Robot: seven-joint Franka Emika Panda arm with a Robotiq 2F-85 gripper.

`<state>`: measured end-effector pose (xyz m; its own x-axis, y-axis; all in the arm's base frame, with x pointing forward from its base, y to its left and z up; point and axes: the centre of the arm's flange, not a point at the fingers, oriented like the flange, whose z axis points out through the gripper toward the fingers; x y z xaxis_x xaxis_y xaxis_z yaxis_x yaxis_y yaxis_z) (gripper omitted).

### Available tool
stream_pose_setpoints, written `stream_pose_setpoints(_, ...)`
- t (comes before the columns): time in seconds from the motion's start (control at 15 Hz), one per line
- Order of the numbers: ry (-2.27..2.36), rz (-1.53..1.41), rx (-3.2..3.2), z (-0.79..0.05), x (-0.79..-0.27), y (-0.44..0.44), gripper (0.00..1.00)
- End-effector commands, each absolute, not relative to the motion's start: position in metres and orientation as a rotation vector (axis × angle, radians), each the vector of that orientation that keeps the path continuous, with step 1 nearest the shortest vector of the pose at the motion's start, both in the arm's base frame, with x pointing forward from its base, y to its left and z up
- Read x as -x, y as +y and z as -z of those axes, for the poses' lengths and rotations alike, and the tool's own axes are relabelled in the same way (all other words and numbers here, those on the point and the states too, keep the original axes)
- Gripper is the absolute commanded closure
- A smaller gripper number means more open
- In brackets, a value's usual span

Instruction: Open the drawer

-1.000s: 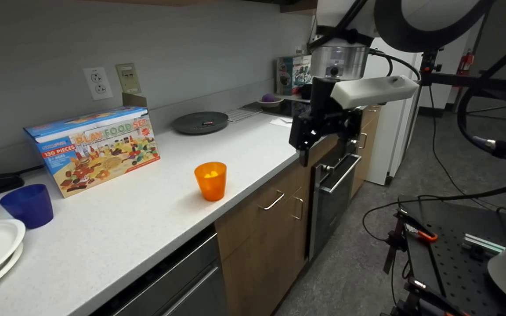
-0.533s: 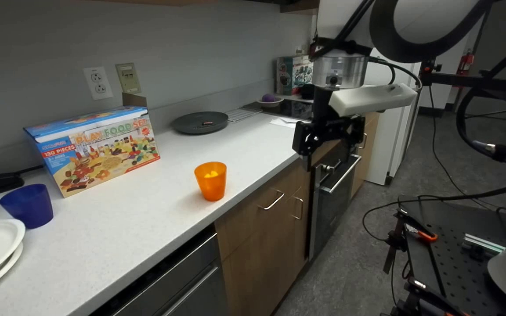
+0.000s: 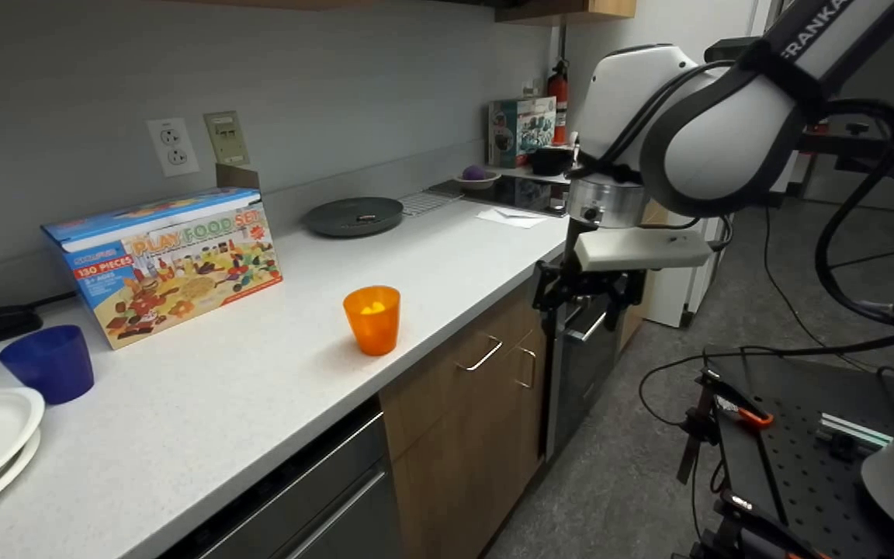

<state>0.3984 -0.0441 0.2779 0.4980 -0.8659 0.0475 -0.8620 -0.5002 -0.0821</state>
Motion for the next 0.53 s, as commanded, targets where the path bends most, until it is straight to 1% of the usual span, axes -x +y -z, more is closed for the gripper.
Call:
stream_pose_setpoints(0.0, 1.644, 0.228, 2.579, -0.248, -0.420, -0.064, 0.00)
stream_pose_setpoints(0.4, 1.727, 0.312, 2.447, -0.231, -0.448, -0.071, 0.00)
stream_pose_setpoints(0.47, 1.692, 0.292, 2.503, -0.239, -0.430, -0.072, 0.00)
